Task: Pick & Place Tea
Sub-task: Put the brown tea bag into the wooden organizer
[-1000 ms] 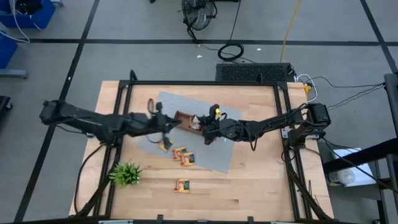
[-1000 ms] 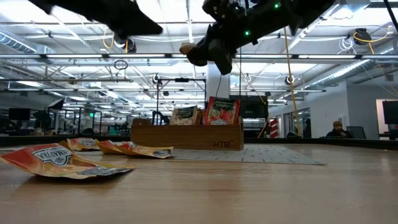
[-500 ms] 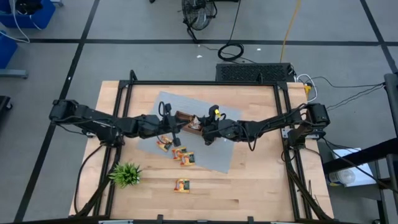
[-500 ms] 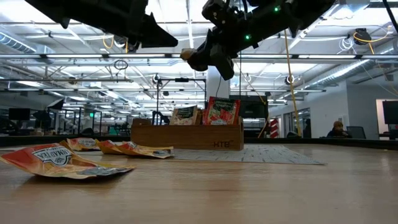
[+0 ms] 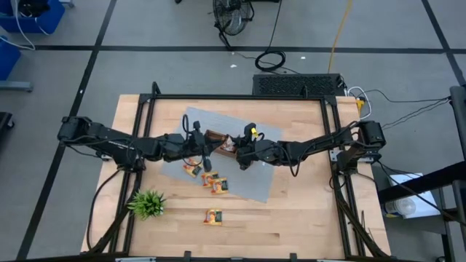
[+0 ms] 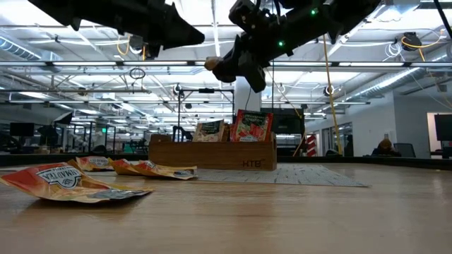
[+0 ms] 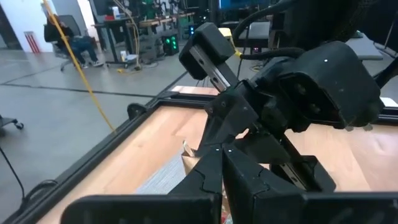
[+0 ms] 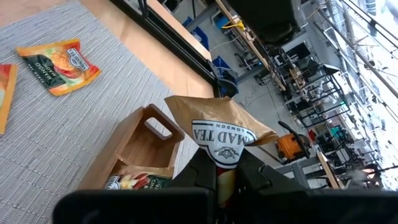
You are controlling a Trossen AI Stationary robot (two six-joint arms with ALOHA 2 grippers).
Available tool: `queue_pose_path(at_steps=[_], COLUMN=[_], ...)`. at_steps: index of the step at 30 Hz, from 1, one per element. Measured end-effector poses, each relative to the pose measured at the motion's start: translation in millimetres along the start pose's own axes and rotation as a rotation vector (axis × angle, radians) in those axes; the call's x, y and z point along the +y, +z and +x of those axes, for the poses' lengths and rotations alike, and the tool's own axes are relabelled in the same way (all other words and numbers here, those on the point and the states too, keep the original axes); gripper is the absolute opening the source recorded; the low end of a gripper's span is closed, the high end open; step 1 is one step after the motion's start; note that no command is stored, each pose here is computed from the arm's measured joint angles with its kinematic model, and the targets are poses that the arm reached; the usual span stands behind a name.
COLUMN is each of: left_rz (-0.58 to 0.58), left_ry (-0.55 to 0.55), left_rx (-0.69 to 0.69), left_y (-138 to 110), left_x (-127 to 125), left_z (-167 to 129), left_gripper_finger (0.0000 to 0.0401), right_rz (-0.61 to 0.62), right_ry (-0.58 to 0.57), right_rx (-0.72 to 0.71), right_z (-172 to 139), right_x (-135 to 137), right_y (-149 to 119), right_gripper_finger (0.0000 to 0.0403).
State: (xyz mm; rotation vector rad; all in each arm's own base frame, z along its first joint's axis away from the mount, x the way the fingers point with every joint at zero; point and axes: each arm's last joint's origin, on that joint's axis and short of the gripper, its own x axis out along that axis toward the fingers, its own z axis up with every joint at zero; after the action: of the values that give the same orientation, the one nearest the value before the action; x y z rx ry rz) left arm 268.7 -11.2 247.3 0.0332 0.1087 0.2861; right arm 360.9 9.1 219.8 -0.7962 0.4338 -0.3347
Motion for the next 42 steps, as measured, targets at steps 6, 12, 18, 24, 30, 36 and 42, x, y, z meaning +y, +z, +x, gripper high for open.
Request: queue_pose_path(at_steps=[6, 12, 18, 24, 30, 36, 42], left_rz=[0.045, -0.004, -0.200, -0.337, -0.416, -0.422, -0.459], left_ry=[0.000, 0.070, -0.036, -0.202, -0.188, -0.154, -0.138], left_rx=[0.005, 0.053, 0.049, 0.088, 0.234, 0.246, 0.223], left_y=[-0.5, -5.4, -1.6, 4.7, -10.9, -15.8, -15.2], left_x=[0.1, 7.7, 23.1, 29.1, 29.5, 35.6, 43.4], left_z=[0.1, 2.0, 8.8, 14.7, 32.0, 35.4, 38.6], left_gripper_finger=[0.0019, 0.0045, 0.0158, 0.0246, 0.0263, 0.0247, 0.0224], right_rz=[0.001, 0.001, -0.075, -0.113, -0.121, -0.128, -0.125], right_ry=[0.002, 0.003, 0.029, 0.034, -0.015, -0.032, -0.002], right_rx=[0.002, 0.001, -0.011, 0.003, 0.025, 0.040, 0.011], right_z=[0.0, 0.0, 0.1, 0.4, 0.5, 0.5, -0.5], right_x=[0.2, 0.2, 1.3, 1.7, -0.8, -1.5, 0.9], right_y=[-0.2, -0.2, -0.6, -2.1, -1.4, -1.8, 0.1], right_gripper_finger=[0.0008, 0.0008, 0.0008, 0.0008, 0.0008, 0.0008, 0.0008])
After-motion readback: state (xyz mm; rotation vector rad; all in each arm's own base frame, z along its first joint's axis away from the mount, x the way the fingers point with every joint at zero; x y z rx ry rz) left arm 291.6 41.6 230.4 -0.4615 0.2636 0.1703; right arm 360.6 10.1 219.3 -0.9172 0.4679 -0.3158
